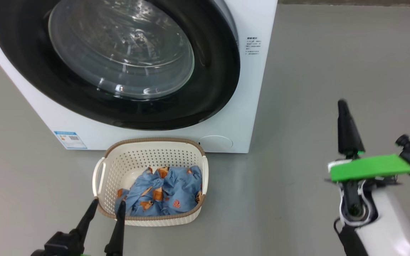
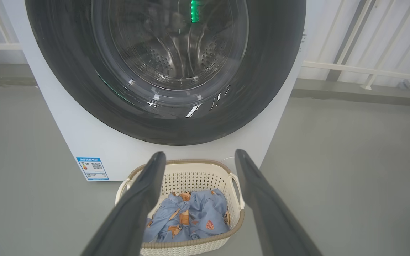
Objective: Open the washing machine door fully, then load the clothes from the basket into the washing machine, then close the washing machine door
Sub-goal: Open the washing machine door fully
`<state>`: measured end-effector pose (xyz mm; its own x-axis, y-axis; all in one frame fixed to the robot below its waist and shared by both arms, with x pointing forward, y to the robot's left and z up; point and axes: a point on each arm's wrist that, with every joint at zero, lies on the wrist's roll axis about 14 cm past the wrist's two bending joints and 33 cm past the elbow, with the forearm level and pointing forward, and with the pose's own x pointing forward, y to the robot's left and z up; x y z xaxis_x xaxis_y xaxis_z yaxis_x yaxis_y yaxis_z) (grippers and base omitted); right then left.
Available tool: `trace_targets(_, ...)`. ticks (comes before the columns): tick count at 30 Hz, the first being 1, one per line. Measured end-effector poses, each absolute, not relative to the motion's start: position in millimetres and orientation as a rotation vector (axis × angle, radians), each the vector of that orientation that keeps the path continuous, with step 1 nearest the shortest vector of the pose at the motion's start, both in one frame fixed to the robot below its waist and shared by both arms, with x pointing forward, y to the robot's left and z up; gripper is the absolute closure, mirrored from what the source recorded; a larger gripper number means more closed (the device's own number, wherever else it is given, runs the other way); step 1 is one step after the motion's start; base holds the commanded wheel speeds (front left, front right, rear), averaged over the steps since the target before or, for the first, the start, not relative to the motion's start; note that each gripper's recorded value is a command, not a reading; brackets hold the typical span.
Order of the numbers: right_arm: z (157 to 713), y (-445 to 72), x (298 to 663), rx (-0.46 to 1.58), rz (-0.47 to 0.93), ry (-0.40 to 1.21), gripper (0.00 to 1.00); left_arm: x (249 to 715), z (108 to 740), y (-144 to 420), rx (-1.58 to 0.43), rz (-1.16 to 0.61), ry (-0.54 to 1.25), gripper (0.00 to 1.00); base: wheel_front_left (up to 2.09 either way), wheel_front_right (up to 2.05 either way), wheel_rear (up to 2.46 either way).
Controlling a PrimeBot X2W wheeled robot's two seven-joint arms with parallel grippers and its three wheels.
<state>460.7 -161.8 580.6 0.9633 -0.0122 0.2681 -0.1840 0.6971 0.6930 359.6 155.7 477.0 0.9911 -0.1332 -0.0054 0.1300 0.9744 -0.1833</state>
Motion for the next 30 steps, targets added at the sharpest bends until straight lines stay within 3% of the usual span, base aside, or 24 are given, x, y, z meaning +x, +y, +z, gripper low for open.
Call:
trace_targets(11, 605, -152, 502, 1.117, 0.159, -0.258, 1.00, 369, 479, 156, -0.194, -0.133, 0.012, 0.00, 0.00, 0.00, 0.00)
trace_targets(30, 593, -92, 566, 1.204, 0.414, 0.106, 1.00, 387, 475, 163, -0.190, -0.112, 0.023, 0.00, 0.00, 0.00, 0.00)
